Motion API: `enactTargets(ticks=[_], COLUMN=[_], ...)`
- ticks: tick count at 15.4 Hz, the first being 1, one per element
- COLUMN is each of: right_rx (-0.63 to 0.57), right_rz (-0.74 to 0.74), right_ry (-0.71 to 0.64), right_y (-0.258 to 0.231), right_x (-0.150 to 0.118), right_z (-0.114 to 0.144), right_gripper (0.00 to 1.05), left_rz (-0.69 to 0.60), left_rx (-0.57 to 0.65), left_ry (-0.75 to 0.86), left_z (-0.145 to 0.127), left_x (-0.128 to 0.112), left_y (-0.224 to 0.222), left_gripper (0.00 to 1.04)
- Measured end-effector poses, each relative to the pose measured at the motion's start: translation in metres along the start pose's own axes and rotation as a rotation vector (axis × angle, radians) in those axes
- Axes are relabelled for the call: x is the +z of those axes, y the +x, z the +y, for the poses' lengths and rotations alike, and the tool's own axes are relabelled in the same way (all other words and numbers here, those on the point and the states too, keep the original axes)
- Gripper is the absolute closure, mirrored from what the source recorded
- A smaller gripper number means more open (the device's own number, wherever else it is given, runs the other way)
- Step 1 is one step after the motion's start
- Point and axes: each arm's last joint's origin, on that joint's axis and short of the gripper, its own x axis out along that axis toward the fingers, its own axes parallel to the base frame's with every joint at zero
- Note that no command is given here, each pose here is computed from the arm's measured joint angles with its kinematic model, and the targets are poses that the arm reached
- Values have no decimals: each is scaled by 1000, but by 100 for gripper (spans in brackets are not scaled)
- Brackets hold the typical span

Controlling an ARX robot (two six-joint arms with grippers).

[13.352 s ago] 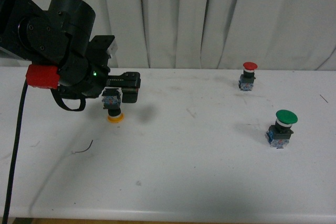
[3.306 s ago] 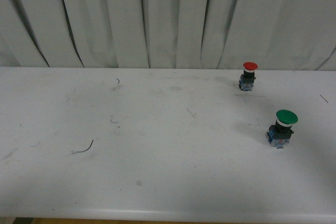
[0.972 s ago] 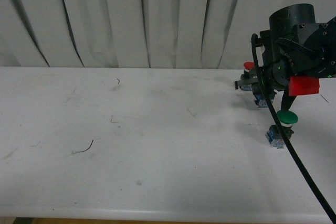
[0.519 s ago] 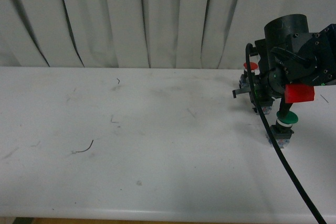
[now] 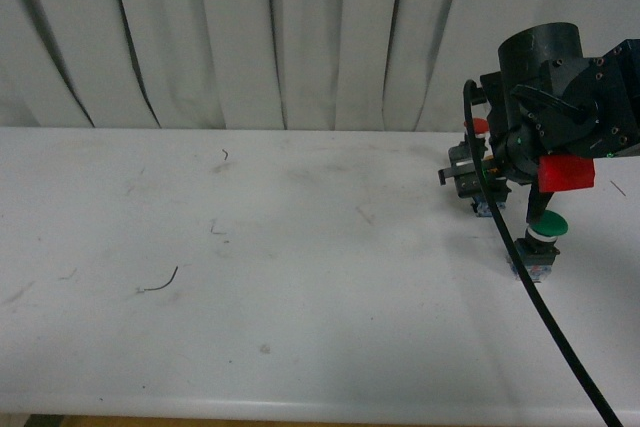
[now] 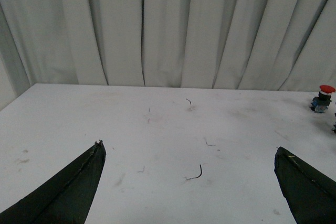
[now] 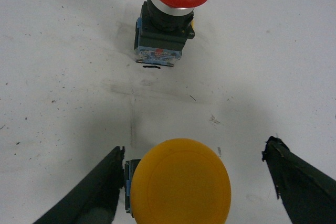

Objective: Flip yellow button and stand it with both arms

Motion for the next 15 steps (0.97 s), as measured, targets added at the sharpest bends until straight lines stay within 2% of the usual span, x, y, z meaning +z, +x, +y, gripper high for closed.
enactTargets(ticks=[2,3,6,8,12,15], right_rx=[1,6,10,12,44,110], right_rz=[-2,-3,-36,-117,-331,-504], right_ry=[1,4,20,45,121,202], right_y=[0,0,-1,-16,-81,-165], right_x=[1,1,4,16,38,24], right_z=[0,0,-1,-8,-47,-78], right_gripper=[8,5,6,6,6,6], left_rz=[0,0,0,0,0,0], left_rx=[0,0,0,0,0,0], left_ry=[0,0,0,0,0,0], left_z=[0,0,0,0,0,0], left_x=[0,0,0,0,0,0], left_y=[0,0,0,0,0,0], left_gripper=[7,7,7,7,7,7])
